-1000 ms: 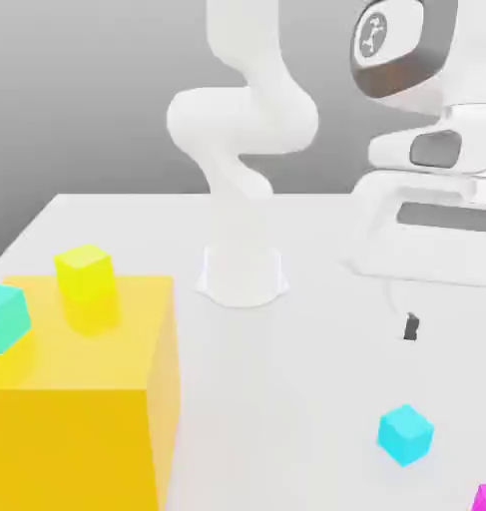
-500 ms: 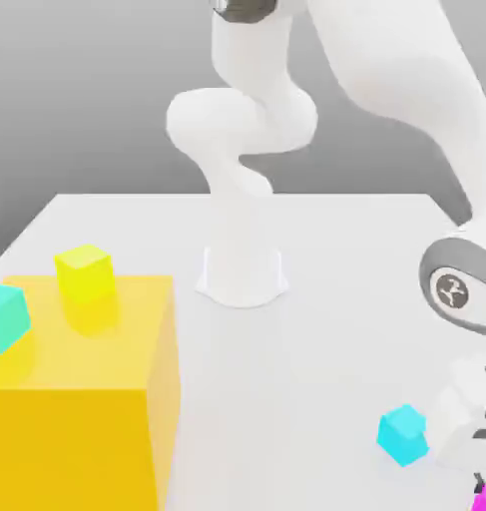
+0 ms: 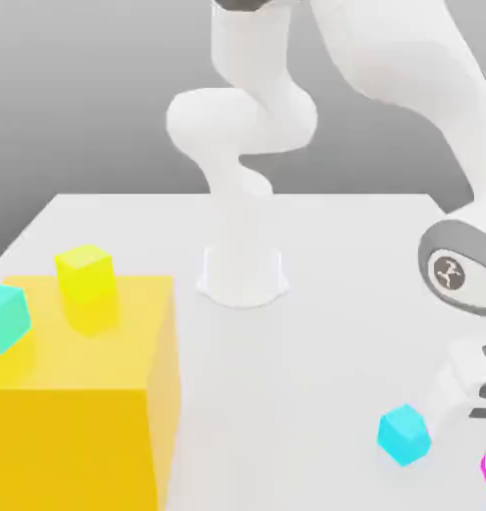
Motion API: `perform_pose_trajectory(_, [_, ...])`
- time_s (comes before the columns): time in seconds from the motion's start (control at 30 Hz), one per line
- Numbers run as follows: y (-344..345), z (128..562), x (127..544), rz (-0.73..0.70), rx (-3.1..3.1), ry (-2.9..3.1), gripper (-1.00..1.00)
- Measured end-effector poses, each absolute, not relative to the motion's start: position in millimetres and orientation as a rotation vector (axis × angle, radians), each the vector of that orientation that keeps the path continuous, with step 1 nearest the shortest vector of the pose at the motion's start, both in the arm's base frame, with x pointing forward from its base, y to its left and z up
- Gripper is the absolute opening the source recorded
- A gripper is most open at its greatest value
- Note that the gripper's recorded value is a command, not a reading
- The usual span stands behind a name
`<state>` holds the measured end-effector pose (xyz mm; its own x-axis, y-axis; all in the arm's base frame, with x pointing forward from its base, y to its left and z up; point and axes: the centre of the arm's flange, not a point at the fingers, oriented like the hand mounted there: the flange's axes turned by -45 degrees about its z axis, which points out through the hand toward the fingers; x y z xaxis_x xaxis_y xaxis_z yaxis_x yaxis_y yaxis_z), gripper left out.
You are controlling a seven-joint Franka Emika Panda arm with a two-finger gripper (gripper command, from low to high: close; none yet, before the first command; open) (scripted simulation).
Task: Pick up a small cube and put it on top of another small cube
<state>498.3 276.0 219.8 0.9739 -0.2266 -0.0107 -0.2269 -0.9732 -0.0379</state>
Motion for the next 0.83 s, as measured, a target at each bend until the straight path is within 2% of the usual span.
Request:
perform_pose_trajectory(0.23, [251.1,246.2,454.6,0.023,-2.947,0.917,-1.0])
perform_pose_trajectory(0.47, [217.5,246.1,407.0,0.005,-2.752,1.491,-1.0])
perform_pose_trajectory(0.77, [212.1,185.2,401.2,-0.003,-2.71,1.579,-1.0])
perform_pose_trajectory(0.8, [212.0,179.7,400.3,-0.002,-2.712,1.579,1.0])
perform_pose_trajectory(0.83, [212.1,179.8,400.4,-0.002,-2.712,1.578,1.0])
